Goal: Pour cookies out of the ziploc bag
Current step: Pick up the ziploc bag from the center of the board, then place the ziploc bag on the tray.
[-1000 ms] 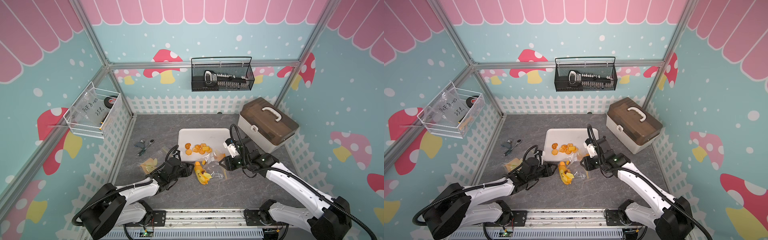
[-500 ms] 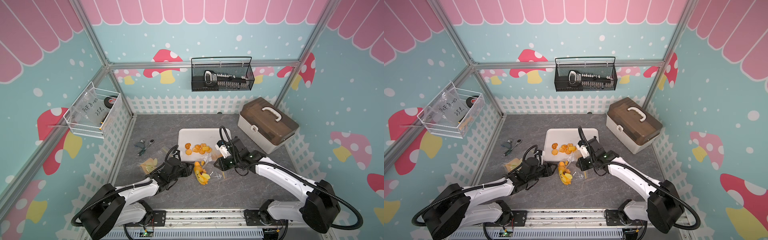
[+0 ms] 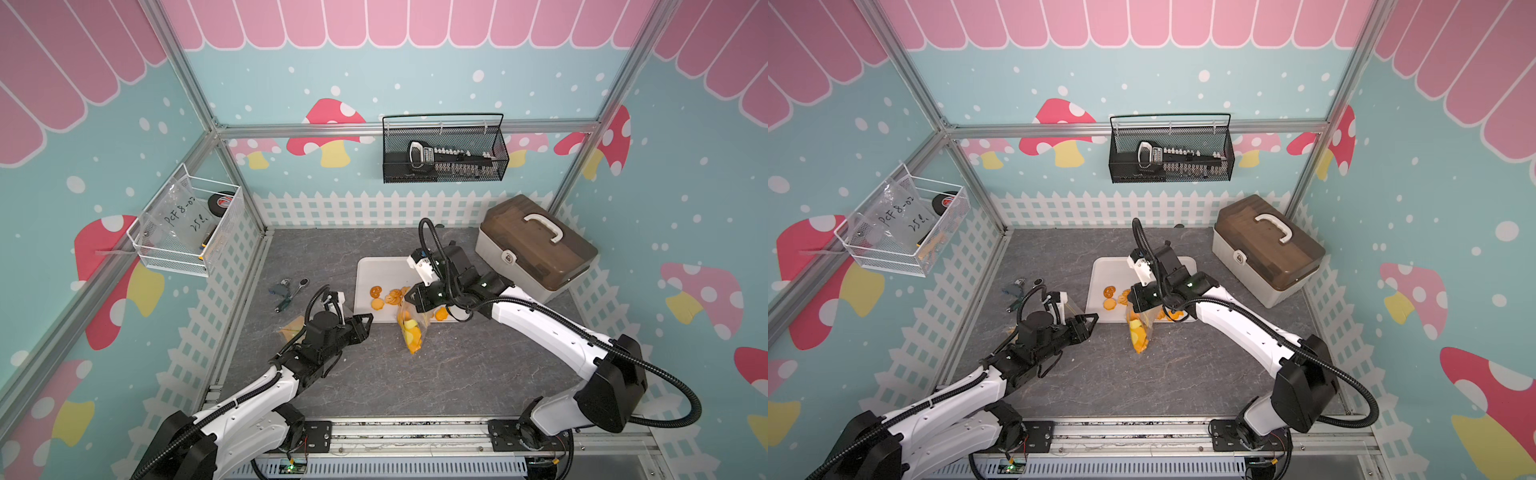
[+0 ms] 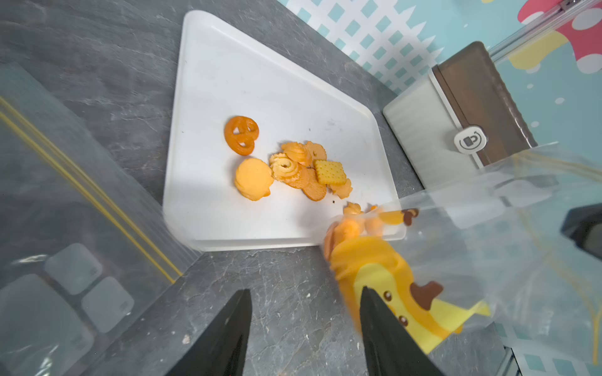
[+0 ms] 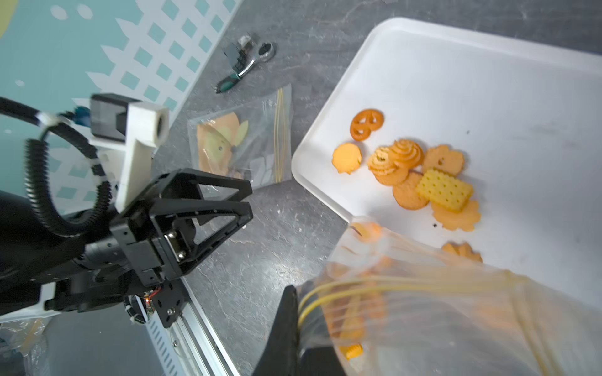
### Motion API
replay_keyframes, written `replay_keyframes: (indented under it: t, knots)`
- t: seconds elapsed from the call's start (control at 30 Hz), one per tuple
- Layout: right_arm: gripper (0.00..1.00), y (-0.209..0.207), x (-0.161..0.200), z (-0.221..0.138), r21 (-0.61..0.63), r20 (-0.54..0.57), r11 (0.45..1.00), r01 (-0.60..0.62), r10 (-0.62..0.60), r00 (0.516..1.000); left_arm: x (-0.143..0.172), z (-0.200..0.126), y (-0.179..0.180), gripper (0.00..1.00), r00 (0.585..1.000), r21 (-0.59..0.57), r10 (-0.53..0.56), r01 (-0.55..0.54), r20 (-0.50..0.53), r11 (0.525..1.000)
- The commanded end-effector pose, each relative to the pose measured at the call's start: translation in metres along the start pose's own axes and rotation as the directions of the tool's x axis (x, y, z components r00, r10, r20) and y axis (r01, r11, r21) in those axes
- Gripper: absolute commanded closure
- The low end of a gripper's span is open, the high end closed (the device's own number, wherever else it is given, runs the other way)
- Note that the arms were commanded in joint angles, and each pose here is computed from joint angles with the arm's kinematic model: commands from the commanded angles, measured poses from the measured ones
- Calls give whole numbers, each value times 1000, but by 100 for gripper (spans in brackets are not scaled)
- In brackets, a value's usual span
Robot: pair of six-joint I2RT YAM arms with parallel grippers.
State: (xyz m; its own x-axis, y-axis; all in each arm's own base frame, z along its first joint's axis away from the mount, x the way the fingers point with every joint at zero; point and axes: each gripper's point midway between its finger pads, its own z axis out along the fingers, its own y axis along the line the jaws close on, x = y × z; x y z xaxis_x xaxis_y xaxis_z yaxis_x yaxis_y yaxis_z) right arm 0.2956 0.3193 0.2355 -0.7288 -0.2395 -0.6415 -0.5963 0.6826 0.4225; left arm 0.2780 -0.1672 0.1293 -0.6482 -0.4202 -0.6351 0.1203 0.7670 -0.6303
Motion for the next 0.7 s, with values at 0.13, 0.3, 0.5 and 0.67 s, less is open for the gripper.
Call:
replay_keyframes:
  t: [0.13, 0.3, 0.5, 0.67]
  knots:
    - [100, 30, -70, 7, -92, 121, 994, 57, -46, 992, -21, -5, 14, 42, 999, -39, -16, 17, 28, 999]
    - [100, 43, -94, 30, -172, 141, 983, 63, -39, 989, -32, -4, 20, 42, 998, -52, -31, 34, 46, 998]
    - [100, -16, -77, 54, -9, 108, 1000, 28, -27, 994, -36, 1, 25, 41, 999, -65, -38, 41, 38, 997]
    - [100, -104, -20, 66, 156, 45, 985, -76, 69, 997, -44, 8, 27, 41, 999, -82, -31, 35, 38, 996]
